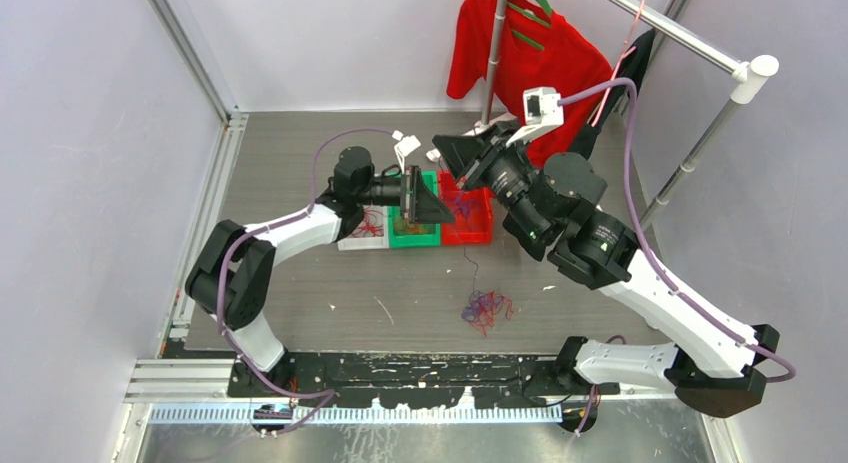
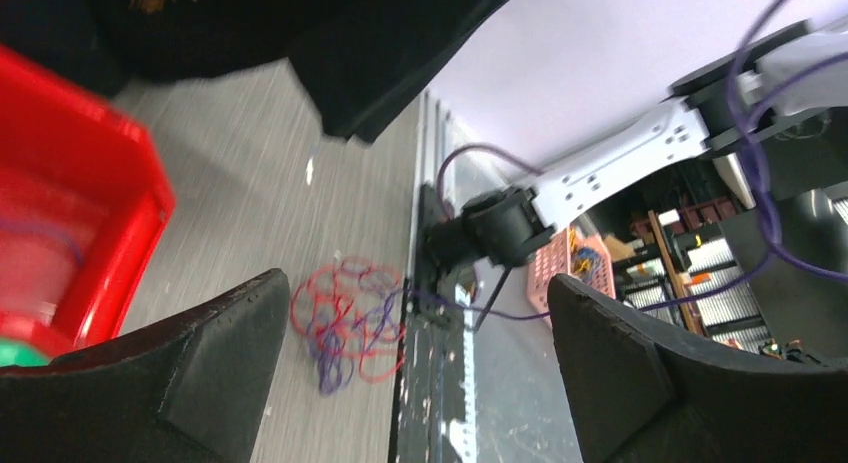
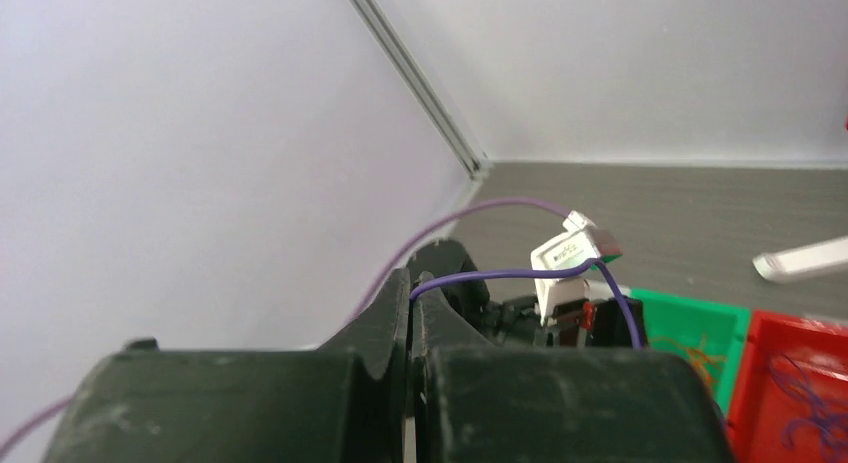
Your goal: Untangle the cables
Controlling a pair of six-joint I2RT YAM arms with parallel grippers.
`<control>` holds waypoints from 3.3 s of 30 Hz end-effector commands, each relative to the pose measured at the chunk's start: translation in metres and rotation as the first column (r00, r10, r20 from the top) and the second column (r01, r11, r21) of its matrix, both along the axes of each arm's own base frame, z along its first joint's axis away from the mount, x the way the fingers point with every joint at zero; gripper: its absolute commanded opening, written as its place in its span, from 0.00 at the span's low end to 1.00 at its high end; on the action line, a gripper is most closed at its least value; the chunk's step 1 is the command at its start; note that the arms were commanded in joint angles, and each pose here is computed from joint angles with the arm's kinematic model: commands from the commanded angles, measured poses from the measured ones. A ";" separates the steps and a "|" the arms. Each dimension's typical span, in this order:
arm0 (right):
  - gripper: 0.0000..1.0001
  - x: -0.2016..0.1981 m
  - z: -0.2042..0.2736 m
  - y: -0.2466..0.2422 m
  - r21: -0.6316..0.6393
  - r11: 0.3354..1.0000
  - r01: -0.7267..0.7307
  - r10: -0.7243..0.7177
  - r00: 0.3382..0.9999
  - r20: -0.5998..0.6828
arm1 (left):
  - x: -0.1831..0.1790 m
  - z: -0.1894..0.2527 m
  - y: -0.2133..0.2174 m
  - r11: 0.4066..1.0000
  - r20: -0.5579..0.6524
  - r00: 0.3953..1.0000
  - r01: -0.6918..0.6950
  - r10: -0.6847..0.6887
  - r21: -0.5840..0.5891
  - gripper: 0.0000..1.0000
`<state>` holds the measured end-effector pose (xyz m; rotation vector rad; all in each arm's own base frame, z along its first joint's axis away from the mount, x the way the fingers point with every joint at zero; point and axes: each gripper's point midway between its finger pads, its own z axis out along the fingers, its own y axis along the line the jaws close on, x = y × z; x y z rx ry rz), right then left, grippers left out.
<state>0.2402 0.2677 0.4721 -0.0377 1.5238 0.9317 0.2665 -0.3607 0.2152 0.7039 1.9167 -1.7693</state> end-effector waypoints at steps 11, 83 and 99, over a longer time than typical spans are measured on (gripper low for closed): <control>0.01 0.021 0.083 -0.007 0.292 0.955 0.046 -0.069 0.995 0.068 | -0.005 0.099 0.045 0.975 0.260 0.964 -0.001 0.060 -0.222 1.00; 0.75 -0.052 -0.110 0.014 -0.365 0.821 -0.440 0.374 0.896 -0.238 | -0.053 0.164 0.065 0.991 0.669 0.737 -0.134 0.093 0.010 0.00; 0.83 -0.067 -0.153 -0.030 -0.378 0.867 -0.325 0.312 0.945 -0.097 | -0.063 0.191 0.081 0.983 0.709 0.693 -0.183 0.131 -0.002 0.00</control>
